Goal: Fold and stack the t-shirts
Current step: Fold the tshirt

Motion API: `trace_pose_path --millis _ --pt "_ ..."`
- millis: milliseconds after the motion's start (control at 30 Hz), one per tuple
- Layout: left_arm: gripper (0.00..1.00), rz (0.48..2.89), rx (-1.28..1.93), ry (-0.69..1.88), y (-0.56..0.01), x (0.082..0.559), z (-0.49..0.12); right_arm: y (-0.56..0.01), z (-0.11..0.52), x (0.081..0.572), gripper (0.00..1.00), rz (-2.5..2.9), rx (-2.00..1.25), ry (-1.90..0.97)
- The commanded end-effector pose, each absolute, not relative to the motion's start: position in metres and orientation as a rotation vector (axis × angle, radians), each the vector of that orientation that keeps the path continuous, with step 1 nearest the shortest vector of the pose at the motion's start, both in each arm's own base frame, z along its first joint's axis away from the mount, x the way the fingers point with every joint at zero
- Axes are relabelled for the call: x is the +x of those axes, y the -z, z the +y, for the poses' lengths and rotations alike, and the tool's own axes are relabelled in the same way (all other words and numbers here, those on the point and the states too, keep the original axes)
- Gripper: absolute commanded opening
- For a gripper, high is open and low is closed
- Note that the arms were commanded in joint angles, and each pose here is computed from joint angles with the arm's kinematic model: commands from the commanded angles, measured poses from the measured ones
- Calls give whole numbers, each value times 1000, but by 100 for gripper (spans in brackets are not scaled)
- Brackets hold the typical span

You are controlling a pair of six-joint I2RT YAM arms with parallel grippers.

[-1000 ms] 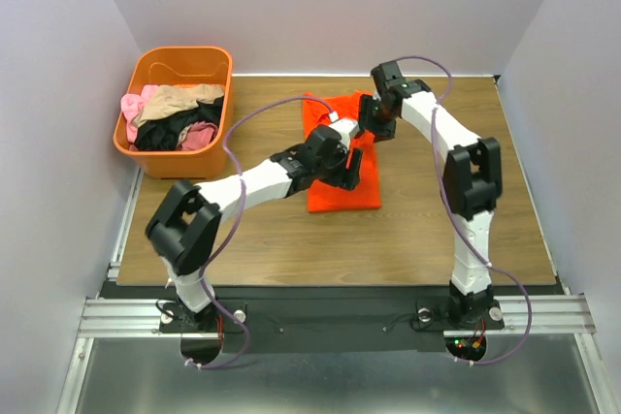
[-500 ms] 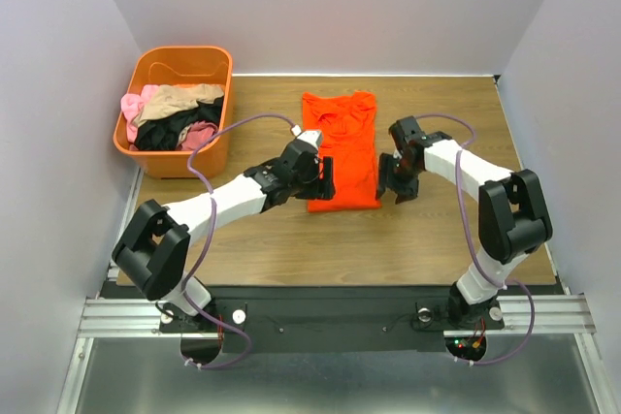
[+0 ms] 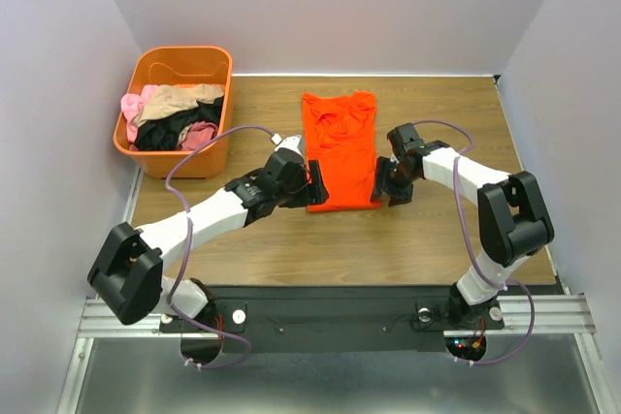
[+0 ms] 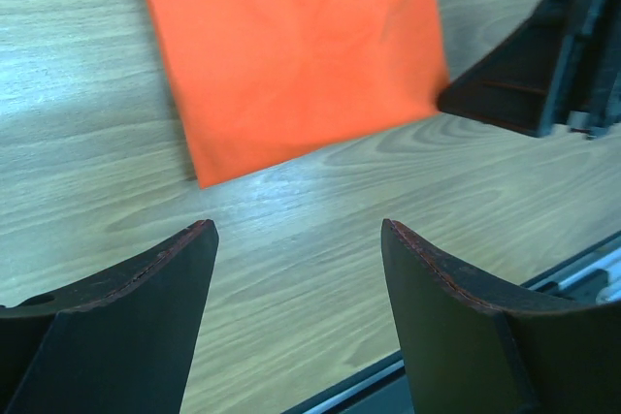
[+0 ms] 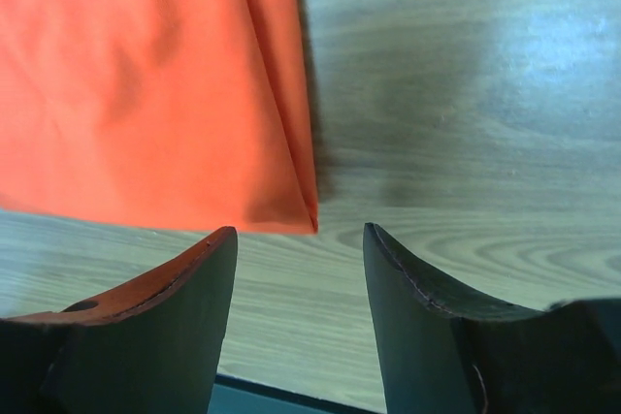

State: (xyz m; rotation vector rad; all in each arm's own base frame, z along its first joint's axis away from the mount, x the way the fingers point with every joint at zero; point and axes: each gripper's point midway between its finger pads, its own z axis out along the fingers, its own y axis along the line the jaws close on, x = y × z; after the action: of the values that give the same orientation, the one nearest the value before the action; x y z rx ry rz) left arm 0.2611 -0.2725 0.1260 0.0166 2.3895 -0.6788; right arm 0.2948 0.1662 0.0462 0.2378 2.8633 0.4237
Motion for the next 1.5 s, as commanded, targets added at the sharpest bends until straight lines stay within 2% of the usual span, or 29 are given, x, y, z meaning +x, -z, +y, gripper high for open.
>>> trace_pose_path --millis 0,233,333,433,533,667,1000,1133,1467 --pt "79 2367 -56 692 -130 259 -266 -42 175 312 59 2830 219 -445" --pt "79 2376 -69 686 -127 256 -263 -24 169 305 50 2861 209 -384" --pt "79 2409 -61 669 -116 256 -264 -20 168 302 38 2870 206 -369" --pt "79 2447 -42 641 -100 255 -266 -17 167 299 31 2882 197 -370" --pt "79 2465 -20 610 -91 259 -267 -17 170 298 17 2890 190 -389" --pt "78 2501 5 562 -77 264 -270 -16 171 298 6 2896 185 -394" --pt "71 2532 -1 442 -54 279 -265 -17 173 299 4 2894 181 -402" --pt "65 2515 -19 435 -54 287 -261 -15 172 297 4 2900 180 -398" --pt "62 2518 -2 428 -45 300 -263 -16 173 300 4 2899 173 -398"
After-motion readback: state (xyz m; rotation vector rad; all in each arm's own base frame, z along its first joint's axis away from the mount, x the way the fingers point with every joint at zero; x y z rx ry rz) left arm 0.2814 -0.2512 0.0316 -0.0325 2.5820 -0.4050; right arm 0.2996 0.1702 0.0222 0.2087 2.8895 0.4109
